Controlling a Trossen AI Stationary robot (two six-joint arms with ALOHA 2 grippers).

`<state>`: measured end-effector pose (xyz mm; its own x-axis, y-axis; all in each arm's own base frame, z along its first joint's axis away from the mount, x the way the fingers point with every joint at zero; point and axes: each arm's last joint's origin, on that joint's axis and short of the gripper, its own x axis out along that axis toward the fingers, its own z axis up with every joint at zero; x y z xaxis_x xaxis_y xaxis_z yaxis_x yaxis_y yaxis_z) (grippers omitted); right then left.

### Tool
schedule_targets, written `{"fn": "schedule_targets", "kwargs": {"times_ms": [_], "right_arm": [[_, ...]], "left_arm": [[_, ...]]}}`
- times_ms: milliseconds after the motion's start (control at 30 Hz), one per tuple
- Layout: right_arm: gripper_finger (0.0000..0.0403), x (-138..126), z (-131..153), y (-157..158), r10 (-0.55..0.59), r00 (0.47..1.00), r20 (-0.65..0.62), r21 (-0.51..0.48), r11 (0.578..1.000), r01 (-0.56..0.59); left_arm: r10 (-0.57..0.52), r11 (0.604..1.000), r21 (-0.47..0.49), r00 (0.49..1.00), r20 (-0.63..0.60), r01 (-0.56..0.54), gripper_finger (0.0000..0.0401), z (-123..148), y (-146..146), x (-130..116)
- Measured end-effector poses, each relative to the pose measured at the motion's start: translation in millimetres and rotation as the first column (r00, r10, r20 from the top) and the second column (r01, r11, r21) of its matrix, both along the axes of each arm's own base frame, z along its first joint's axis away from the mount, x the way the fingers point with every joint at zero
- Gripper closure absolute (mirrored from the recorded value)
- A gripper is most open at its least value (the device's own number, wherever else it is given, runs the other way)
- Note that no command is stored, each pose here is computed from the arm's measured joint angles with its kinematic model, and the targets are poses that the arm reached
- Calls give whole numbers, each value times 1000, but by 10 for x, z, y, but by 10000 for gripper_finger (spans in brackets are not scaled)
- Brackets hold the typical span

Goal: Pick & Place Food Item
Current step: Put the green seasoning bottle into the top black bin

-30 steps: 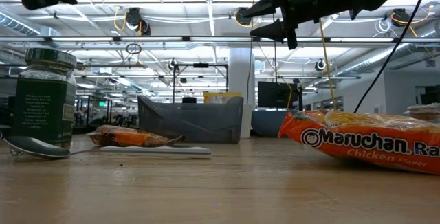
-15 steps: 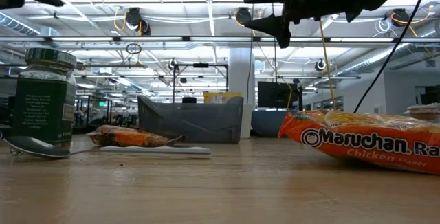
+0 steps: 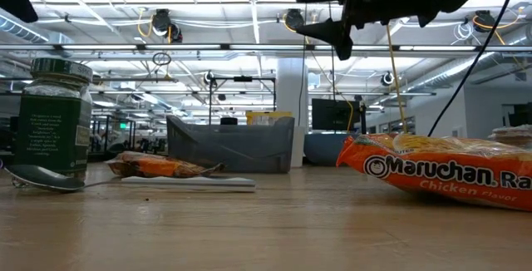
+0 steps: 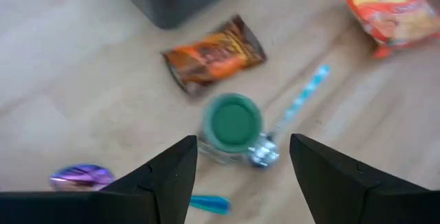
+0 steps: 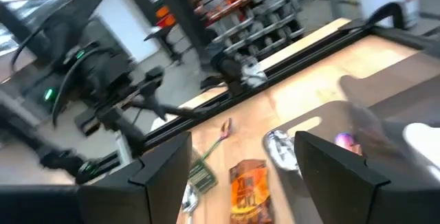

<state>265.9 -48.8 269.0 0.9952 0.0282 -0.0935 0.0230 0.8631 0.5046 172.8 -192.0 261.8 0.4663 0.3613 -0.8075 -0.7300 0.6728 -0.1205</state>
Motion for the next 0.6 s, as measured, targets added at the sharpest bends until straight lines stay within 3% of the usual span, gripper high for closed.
{"fn": "schedule_targets", "kwargs": {"times_ms": [300,600], "right_arm": [[149,24,11,101,-240,971,9,1,971,240],[149,31,45,211,-371,928,45,38,928,370]], "left_arm": [[-3,993,115,995,98,-8,160,-300,-289,-311],[44,994,88,987,156,-58,160,-576,-300,-765]]}}
